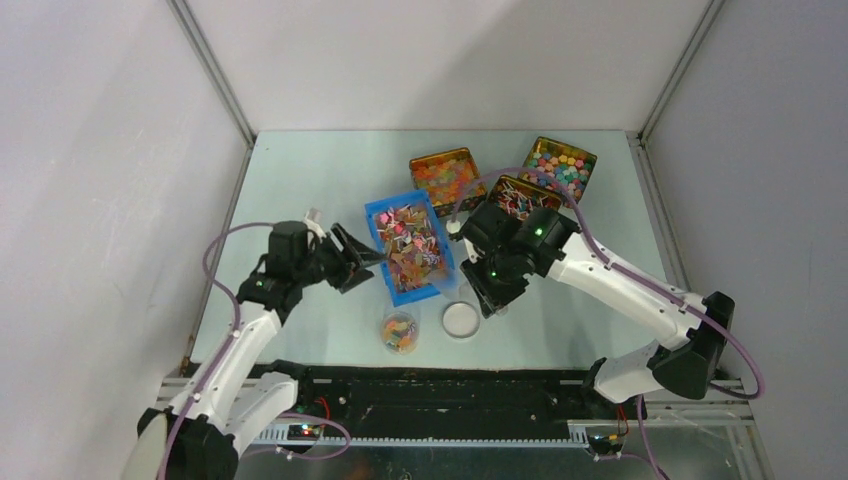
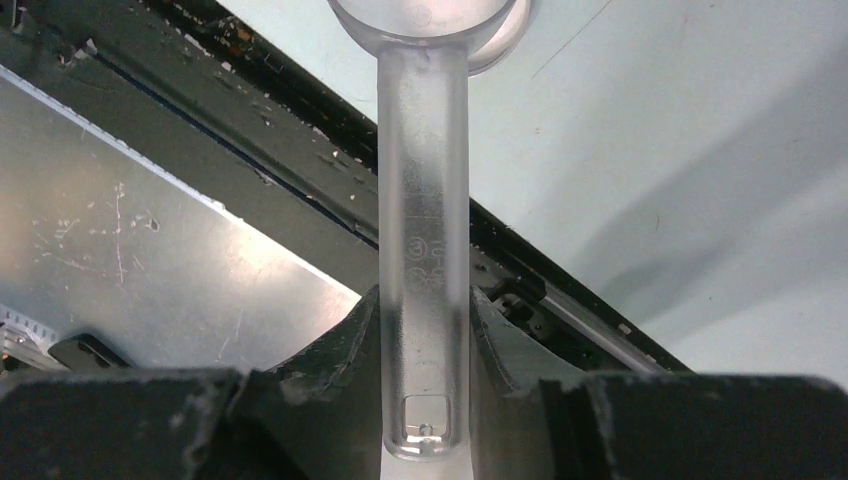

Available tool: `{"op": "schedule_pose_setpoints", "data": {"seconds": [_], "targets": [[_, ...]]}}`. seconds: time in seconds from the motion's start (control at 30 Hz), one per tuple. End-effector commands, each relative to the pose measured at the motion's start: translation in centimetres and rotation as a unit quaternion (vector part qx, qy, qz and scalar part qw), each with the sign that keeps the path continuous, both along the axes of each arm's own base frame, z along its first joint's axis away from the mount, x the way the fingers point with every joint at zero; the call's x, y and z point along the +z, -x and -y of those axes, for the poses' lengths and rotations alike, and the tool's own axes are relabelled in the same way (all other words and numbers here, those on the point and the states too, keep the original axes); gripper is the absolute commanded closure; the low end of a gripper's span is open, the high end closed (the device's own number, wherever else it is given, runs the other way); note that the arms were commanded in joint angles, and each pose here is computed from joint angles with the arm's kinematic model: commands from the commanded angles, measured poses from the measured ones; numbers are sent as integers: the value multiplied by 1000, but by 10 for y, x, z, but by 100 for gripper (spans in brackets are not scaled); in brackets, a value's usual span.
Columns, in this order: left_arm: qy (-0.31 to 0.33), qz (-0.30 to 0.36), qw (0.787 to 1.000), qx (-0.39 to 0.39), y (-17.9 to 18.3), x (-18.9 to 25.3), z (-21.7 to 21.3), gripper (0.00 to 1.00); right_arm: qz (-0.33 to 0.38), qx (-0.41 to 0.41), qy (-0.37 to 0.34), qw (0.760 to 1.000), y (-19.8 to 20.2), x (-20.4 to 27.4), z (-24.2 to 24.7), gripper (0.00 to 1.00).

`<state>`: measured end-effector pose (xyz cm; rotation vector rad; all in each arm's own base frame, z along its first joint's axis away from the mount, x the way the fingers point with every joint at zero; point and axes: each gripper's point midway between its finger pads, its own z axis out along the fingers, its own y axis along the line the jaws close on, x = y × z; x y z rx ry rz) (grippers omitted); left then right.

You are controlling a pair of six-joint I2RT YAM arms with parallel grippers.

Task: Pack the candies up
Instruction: Adjust the storage box at the center of the board.

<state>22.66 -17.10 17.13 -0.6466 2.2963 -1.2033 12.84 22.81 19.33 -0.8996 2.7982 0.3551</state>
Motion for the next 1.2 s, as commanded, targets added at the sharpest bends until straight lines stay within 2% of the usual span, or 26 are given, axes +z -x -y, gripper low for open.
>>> {"op": "schedule_pose_setpoints", "data": {"seconds": [0.0, 0.1, 0.23, 0.57, 0.7, 0.83, 1.03, 1.17], "targets": [[-80, 18, 996, -35, -10, 7, -17, 35, 23, 1, -30, 999, -12, 12, -3, 100], [-141, -13, 990, -27, -14, -2, -32, 38, 25, -1, -26, 999, -18, 10, -4, 100], [-193, -31, 980, -21, -24, -7, -43, 43, 24, 1, -17, 1000, -23, 8, -6, 100], [-206, -65, 975, -60, -41, -41, -9, 45, 24, 14, 4, 1000, -40, 6, -21, 100], [-221, -79, 970, -71, -43, -58, -3, 51, 26, 9, 18, 999, -48, 7, -25, 100], [-227, -77, 967, -80, -47, -61, 6, 60, 27, 9, 19, 999, -50, 7, -29, 100], [-230, -74, 966, -95, -46, -61, 22, 80, 25, 17, 46, 998, -50, -1, -29, 100], [-222, -68, 966, -110, -39, -62, 39, 84, 24, 20, 52, 998, -50, -3, -30, 100]]}}
